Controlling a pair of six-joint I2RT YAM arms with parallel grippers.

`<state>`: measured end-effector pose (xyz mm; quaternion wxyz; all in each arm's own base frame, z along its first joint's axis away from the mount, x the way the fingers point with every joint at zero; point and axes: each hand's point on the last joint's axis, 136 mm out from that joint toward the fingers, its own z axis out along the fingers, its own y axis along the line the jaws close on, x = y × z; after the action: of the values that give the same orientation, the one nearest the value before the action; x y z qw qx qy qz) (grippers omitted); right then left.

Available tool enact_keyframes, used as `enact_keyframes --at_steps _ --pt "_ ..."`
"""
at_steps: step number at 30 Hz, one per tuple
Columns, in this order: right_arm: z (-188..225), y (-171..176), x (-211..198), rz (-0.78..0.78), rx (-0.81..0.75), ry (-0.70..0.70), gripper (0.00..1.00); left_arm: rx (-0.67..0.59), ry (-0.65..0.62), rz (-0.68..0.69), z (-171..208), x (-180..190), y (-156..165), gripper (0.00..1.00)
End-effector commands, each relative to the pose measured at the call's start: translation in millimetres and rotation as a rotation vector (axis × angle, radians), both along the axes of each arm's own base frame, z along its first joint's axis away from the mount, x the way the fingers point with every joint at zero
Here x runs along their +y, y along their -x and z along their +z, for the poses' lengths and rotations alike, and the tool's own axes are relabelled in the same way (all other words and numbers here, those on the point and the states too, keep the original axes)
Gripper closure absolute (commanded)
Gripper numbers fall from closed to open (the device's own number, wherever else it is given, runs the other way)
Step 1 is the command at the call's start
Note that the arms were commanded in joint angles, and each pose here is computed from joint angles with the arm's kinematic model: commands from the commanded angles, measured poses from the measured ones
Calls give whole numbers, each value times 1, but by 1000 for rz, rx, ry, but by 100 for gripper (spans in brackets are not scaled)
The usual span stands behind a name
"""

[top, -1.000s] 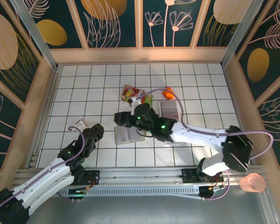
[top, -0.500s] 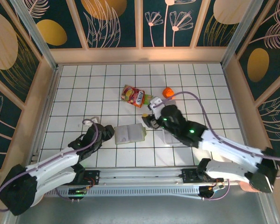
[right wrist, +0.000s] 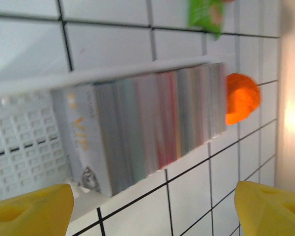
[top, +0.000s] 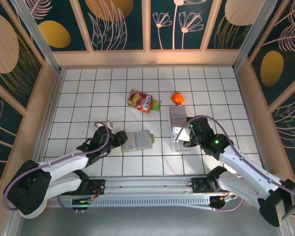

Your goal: Put the credit cards into the card holder

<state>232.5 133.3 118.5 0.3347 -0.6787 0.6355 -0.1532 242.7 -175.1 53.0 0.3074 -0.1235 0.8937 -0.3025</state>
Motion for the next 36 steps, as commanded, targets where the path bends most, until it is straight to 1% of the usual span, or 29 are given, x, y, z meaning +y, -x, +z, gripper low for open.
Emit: enact_keyframes --at_steps 1,5,11,15,16,18,19,25,28,32,36 --pt "-10 -11 9 112 -37 60 14 -45 22 -32 12 -6 -5 41" --pt "-27 -19 16 134 -29 79 14 -48 13 -27 10 -2 -2 38" --pt "-39 -32 22 135 -51 99 15 -47 3 -29 7 0 1 37" --pt "-49 -37 25 142 -53 131 18 -44 -1 -29 4 1 2 37" --pt "-48 -40 27 141 -51 130 19 -42 2 -30 4 1 2 37" --pt "-46 -43 30 137 -48 125 27 -38 4 -34 3 0 3 37" --pt "-45 -44 31 137 -45 125 30 -35 1 -34 2 1 4 37" --pt "-39 -41 29 138 -31 134 46 -34 0 -29 -1 3 6 37" --pt "-39 -38 26 141 -35 137 50 -30 3 -32 -2 3 7 37" --pt "-39 -33 24 148 -30 138 62 -25 3 -34 -3 2 7 37" --pt "-38 -31 22 150 -32 138 67 -17 2 -34 -4 2 7 38"
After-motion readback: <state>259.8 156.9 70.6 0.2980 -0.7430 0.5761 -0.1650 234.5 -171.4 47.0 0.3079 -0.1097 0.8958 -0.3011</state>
